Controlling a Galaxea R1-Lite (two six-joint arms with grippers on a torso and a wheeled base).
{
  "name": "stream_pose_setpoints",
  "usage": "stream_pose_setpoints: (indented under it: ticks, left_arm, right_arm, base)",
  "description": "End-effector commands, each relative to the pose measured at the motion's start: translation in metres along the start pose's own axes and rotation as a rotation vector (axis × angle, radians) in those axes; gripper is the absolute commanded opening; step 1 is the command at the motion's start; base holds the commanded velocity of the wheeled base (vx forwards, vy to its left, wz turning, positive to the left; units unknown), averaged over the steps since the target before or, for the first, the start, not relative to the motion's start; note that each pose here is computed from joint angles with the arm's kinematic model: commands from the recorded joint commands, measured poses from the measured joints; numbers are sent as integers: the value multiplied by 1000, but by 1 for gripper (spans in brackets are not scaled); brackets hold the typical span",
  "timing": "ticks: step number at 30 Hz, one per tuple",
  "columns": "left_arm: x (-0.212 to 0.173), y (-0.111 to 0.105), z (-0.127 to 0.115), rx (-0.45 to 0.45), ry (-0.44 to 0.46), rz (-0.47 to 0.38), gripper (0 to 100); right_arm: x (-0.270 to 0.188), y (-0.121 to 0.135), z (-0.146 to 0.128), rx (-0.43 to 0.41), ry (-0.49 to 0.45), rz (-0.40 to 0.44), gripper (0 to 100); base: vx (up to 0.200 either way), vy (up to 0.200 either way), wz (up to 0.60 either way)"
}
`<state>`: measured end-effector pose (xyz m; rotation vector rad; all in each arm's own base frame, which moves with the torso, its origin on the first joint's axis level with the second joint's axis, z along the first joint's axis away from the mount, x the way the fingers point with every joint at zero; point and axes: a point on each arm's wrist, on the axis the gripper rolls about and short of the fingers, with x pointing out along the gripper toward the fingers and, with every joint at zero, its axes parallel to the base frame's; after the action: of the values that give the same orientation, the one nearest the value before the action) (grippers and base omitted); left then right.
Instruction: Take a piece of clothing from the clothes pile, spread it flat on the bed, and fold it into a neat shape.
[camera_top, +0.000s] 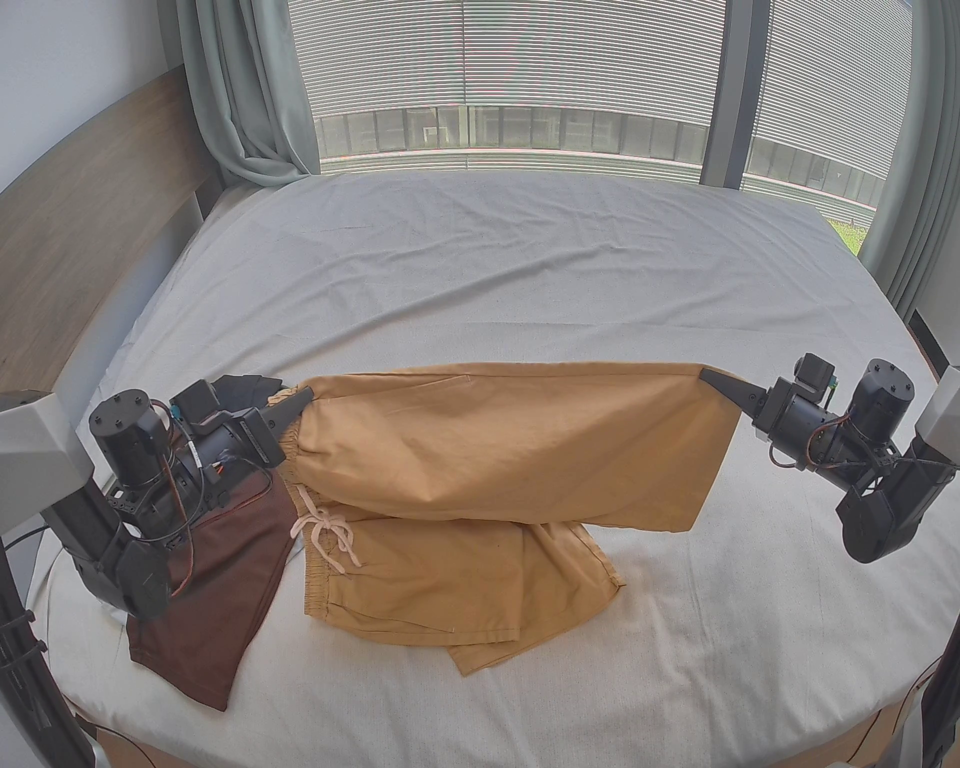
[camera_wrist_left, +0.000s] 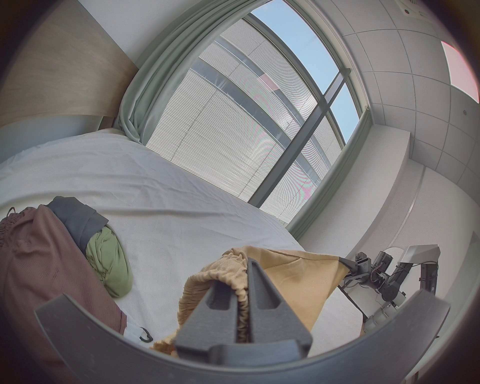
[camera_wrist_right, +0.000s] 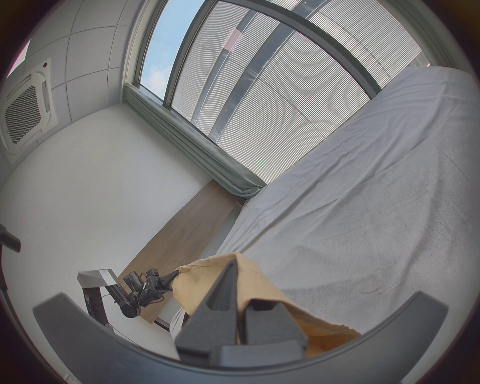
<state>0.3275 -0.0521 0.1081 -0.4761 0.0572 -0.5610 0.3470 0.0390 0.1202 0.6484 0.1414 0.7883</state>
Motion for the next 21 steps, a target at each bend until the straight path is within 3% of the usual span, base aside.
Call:
stream_pose_setpoints:
  ticks: [1,21]
  left_arm:
    - [12,12,-10,-8,2,24,0]
    - [65,36,-32,-65,-104,119,0]
  right_arm:
    - [10,-17,-1,9,-2,-4,0]
    - [45,-60,-6,57,-23,18,0]
  base:
    - [0,0,0]
    - [0,0,0]
